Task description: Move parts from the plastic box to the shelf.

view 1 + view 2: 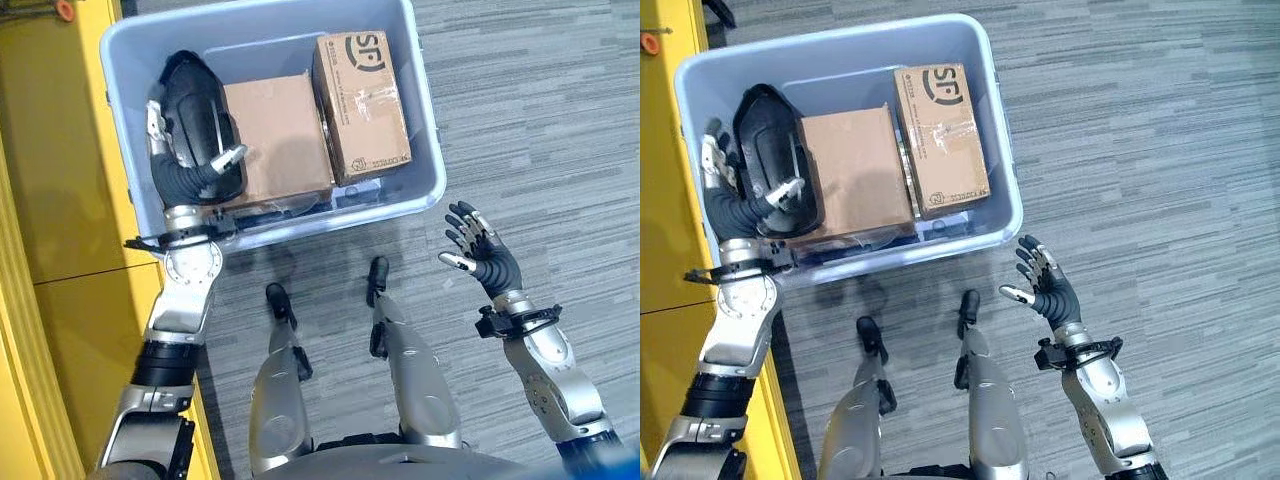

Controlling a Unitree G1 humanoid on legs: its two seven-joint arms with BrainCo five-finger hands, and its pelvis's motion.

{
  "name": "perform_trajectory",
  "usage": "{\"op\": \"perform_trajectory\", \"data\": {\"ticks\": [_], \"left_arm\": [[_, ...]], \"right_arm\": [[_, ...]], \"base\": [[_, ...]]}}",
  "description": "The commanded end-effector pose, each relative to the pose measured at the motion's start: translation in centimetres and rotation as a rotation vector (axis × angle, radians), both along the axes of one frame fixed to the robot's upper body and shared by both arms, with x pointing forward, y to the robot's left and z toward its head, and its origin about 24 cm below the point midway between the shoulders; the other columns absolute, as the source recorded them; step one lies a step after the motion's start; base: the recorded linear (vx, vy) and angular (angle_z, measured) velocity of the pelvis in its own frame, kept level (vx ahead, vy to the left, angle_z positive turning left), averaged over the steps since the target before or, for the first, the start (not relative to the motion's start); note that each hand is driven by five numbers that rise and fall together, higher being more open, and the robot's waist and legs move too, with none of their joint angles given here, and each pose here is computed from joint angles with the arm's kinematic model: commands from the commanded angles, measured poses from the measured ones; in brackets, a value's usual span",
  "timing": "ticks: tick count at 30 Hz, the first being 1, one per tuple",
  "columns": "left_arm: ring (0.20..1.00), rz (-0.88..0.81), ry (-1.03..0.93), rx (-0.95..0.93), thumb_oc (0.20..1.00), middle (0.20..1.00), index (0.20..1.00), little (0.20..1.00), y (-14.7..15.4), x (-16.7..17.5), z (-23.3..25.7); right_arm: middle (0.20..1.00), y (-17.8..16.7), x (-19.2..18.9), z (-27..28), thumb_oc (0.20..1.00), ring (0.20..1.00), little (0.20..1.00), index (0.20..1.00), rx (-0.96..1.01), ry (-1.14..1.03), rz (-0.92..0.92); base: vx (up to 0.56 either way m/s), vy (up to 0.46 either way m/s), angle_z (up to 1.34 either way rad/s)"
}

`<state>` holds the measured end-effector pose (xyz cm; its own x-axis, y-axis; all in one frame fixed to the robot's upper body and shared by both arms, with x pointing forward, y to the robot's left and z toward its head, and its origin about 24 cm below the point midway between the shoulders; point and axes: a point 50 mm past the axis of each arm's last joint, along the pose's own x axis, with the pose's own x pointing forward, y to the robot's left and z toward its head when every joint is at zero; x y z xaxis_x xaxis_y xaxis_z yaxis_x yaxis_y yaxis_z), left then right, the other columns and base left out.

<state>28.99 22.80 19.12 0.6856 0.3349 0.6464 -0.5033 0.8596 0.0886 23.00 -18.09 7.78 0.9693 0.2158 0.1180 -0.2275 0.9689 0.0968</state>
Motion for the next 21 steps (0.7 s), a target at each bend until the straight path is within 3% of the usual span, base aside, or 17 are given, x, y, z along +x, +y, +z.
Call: {"op": "perform_trajectory", "data": {"ticks": [1,11,21], "left_arm": [[1.0,0.102,-0.085,0.079,1.0,1.0,1.0,1.0,1.8,-0.1,1.7],[1.0,0.114,-0.005,0.157,1.0,1.0,1.0,1.0,2.4,4.0,3.9],[1.0,0.102,0.19,0.14,1.0,1.0,1.0,1.0,2.8,7.2,2.5]], "right_arm": [[1.0,0.6,0.0,2.0,1.0,1.0,1.0,1.0,0.08,-0.113,0.018],[1.0,1.5,0.3,2.2,1.0,1.0,1.0,1.0,0.093,-0.133,0.064],[1.0,1.8,-0.4,1.5,1.0,1.0,1.0,1.0,0.106,-0.104,0.087]], "base": [[0.08,-0.01,0.02],[-0.01,-0.006,0.08],[-0.02,-0.008,0.05]]}}
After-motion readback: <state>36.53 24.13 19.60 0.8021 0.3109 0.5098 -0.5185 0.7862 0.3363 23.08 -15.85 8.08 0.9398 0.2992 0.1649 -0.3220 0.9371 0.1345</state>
